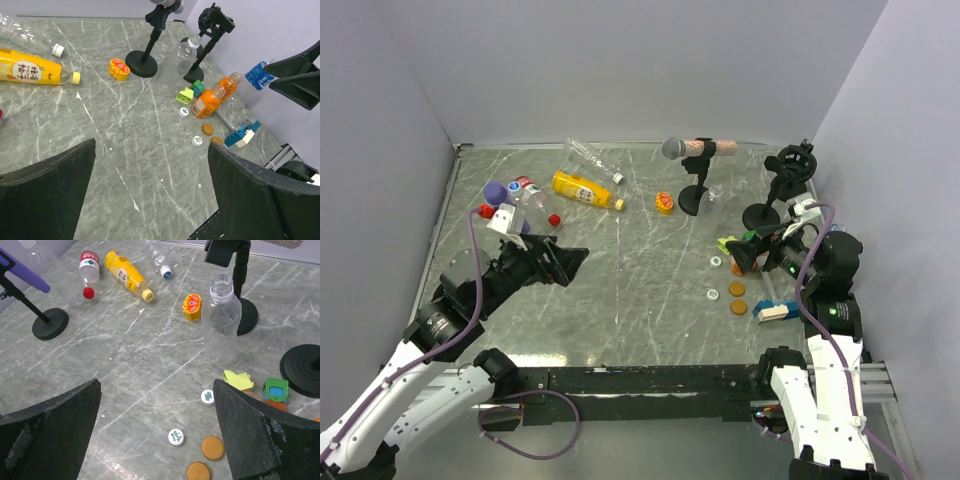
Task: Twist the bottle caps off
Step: Pick up the plastic bottle from the corner of the board.
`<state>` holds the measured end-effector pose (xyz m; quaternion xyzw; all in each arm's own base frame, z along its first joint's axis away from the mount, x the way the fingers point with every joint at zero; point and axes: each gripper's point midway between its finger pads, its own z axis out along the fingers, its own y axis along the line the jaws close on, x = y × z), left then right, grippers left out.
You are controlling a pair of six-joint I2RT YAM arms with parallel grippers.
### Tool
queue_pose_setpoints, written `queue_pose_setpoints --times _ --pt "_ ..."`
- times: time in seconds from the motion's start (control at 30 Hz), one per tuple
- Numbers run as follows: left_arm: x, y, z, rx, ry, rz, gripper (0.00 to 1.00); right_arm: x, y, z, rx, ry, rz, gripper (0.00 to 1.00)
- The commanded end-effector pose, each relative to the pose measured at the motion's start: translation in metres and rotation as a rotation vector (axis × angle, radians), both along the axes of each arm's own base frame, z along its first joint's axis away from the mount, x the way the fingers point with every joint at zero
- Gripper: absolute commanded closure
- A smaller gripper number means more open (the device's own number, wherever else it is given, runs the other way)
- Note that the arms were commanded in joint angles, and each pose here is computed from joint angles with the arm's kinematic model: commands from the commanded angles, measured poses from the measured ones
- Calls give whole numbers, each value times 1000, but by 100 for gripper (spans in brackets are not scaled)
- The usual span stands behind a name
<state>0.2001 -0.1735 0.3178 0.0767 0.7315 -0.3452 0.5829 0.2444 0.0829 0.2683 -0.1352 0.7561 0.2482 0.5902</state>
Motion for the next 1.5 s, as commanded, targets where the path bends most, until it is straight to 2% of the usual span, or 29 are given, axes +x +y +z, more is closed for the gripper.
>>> queue_pose_setpoints --times 0.0,0.4,0.57,0.77,1.03,1.3,1.47 --pt "4 0 19 10 -43 2 3 4 -2 9 4 -44 -9 1" --pt "17 -8 24 60 -61 -2 3 4 -1 9 12 -38 -9 1" --pt "38 -19 26 135 -37 4 3 5 2 4 -13 -46 27 1" --pt "86 -40 13 248 60 3 3 -15 18 -17 -161 -108 251 1" --pt "173 -55 -17 173 232 -30 3 -21 27 -22 -153 -114 329 1" --pt "254 -42 -90 247 418 172 4 -21 28 -24 -157 -109 331 1" --pt "285 -34 -129 254 513 317 4 -19 27 -26 -163 -97 322 1"
